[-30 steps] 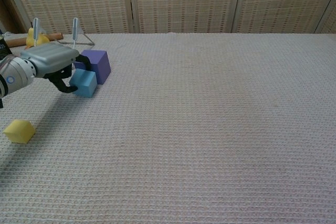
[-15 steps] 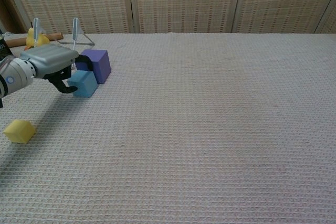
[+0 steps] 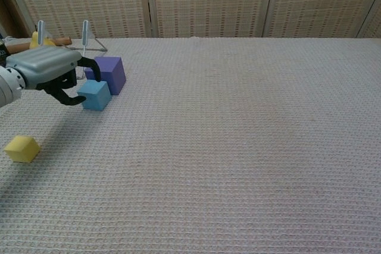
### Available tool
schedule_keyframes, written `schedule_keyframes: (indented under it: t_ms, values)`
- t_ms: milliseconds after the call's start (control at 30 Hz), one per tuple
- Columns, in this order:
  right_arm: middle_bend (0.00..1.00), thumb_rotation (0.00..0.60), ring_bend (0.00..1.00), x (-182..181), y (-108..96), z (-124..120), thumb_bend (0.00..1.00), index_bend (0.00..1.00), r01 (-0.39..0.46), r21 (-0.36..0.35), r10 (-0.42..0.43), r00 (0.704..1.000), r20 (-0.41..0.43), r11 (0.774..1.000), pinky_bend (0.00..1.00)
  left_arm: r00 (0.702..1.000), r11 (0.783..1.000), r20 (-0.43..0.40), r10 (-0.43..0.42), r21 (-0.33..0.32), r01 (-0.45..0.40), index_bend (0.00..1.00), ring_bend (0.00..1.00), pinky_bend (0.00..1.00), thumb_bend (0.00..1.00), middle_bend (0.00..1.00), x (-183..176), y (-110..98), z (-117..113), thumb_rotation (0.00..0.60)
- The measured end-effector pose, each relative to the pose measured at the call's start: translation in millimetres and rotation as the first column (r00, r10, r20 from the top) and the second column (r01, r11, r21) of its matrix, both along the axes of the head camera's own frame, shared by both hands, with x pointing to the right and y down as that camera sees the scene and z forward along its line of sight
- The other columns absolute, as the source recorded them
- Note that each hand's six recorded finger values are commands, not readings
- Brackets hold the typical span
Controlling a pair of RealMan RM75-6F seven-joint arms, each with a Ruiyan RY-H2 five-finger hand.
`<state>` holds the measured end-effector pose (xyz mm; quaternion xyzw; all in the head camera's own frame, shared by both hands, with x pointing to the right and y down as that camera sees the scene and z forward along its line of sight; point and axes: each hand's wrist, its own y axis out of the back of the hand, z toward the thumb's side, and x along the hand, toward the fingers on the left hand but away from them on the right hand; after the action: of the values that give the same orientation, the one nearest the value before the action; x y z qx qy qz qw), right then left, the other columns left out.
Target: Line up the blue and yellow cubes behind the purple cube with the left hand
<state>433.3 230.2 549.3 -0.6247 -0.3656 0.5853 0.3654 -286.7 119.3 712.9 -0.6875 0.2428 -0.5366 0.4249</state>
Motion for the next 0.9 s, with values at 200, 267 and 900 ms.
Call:
schedule_keyframes:
  t_ms: [200,267,900]
  values:
    - [0.00,0.600,0.00,-1,1,-5,0.13,0.00,0.002,0.012,-0.002,1.000,0.008,1.000,0.00,1.000,0.999,-0.013,-0.011,-0.048,0.011,0.46,1.00,1.00,0.38,1.00,-12,32,-6,0.600]
    - [0.00,0.600,0.00,-2,2,-4,0.13,0.00,0.007,0.011,-0.007,1.000,0.012,1.000,0.00,1.000,0.998,0.004,-0.006,-0.067,0.006,0.40,1.00,1.00,0.42,1.00,-13,36,-3,0.600]
    - [0.00,0.600,0.00,1,1,-4,0.13,0.00,-0.002,0.006,0.002,1.000,0.008,1.000,0.00,0.997,0.989,0.080,-0.006,-0.149,0.018,0.15,1.00,1.00,0.75,1.00,-13,32,28,0.600]
